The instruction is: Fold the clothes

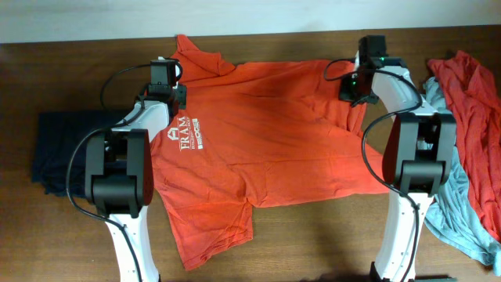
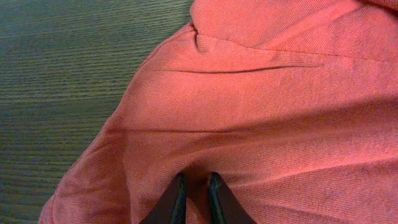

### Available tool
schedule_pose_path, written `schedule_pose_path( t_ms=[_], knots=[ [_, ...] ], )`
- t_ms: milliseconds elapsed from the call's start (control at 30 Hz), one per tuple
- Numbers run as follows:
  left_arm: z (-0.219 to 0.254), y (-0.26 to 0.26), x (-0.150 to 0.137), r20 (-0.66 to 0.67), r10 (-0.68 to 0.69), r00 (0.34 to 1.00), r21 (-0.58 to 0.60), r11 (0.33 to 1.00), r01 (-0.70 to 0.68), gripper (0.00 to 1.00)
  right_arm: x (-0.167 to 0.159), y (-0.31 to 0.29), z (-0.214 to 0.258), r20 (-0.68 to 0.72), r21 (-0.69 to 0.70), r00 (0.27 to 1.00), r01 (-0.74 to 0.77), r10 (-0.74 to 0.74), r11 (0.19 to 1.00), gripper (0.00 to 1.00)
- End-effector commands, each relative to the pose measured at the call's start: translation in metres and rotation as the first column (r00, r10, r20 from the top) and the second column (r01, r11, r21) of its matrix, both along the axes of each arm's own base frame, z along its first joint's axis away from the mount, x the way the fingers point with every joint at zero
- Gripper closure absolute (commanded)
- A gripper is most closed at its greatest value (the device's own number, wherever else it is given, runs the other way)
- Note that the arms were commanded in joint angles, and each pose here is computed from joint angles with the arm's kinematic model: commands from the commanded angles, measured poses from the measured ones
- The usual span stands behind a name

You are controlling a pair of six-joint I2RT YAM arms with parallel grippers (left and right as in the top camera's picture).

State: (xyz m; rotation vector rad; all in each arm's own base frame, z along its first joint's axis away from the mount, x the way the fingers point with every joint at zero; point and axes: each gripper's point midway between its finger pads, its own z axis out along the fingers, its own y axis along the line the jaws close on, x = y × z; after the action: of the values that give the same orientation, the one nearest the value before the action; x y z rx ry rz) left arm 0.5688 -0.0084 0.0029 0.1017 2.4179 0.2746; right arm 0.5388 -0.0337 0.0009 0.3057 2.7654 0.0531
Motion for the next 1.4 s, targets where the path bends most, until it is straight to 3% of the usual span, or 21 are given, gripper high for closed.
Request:
schedule_pose_path(
  t_ms=[0, 133, 233, 367, 433, 533, 700, 833, 967, 1067, 1233, 1367],
  knots=[
    [-0.069, -0.004, -0.037, -0.184, -0.031, 0.982, -0.001, 1.000, 0.031, 0.85, -0.015, -0.042, -0.071, -0.087, -0.061, 0.992, 0.085, -0.090, 0.995, 0.96],
    [-0.071, -0.004, -0.040, -0.199, -0.031, 0.980, -0.001, 1.000, 0.031, 0.82, 0.007, -0.078, -0.063, 0.030, -0.068, 0.989, 0.149, -0.148, 0.986, 0.96],
    [-0.071, -0.004, -0.042, -0.208, -0.031, 0.978, 0.000, 1.000, 0.031, 0.75, 0.024, -0.085, -0.046, 0.099, -0.020, 0.993, 0.068, -0.066, 0.997, 0.96],
    [-0.069, -0.004, -0.040, -0.206, -0.030, 0.978, 0.001, 1.000, 0.031, 0.52, 0.035, -0.085, -0.016, 0.143, 0.040, 0.990, -0.019, 0.013, 0.999, 0.94],
    [-0.062, -0.004, -0.036, -0.210, -0.030, 0.977, 0.001, 1.000, 0.031, 0.33, 0.039, -0.089, 0.015, 0.166, 0.058, 0.986, -0.021, 0.011, 0.998, 0.78],
    [-0.045, -0.005, -0.029, -0.221, -0.030, 0.975, 0.002, 1.000, 0.031, 0.18, 0.035, -0.090, 0.056, 0.174, 0.095, 0.985, -0.031, 0.014, 0.995, 0.71],
    [0.009, -0.012, -0.022, -0.256, -0.044, 0.966, 0.006, 0.999, 0.047, 0.18, 0.014, -0.088, 0.126, 0.179, 0.117, 0.983, -0.069, 0.047, 0.991, 0.70],
    [0.069, -0.021, -0.024, -0.269, -0.098, 0.958, 0.030, 0.993, 0.110, 0.23, 0.004, -0.076, 0.189, 0.277, 0.166, 0.958, -0.118, 0.069, 0.979, 0.64],
    [0.152, -0.030, -0.039, -0.245, -0.150, 0.958, 0.048, 0.985, 0.166, 0.28, -0.026, -0.065, 0.270, 0.377, 0.121, 0.923, -0.137, 0.082, 0.983, 0.61],
    [0.216, -0.034, -0.062, -0.193, -0.162, 0.968, 0.049, 0.984, 0.174, 0.36, -0.063, -0.050, 0.339, 0.469, 0.072, 0.877, -0.154, 0.102, 0.986, 0.60],
    [0.311, -0.031, -0.126, -0.069, -0.115, 0.991, 0.006, 0.993, 0.116, 0.37, -0.149, -0.031, 0.425, 0.567, -0.015, 0.817, -0.118, 0.106, 0.993, 0.57],
    [0.344, -0.023, -0.178, -0.049, -0.031, 0.998, -0.069, 0.997, 0.028, 0.37, -0.210, -0.022, 0.457, 0.601, 0.003, 0.799, -0.020, 0.015, 1.000, 0.51]
  ],
)
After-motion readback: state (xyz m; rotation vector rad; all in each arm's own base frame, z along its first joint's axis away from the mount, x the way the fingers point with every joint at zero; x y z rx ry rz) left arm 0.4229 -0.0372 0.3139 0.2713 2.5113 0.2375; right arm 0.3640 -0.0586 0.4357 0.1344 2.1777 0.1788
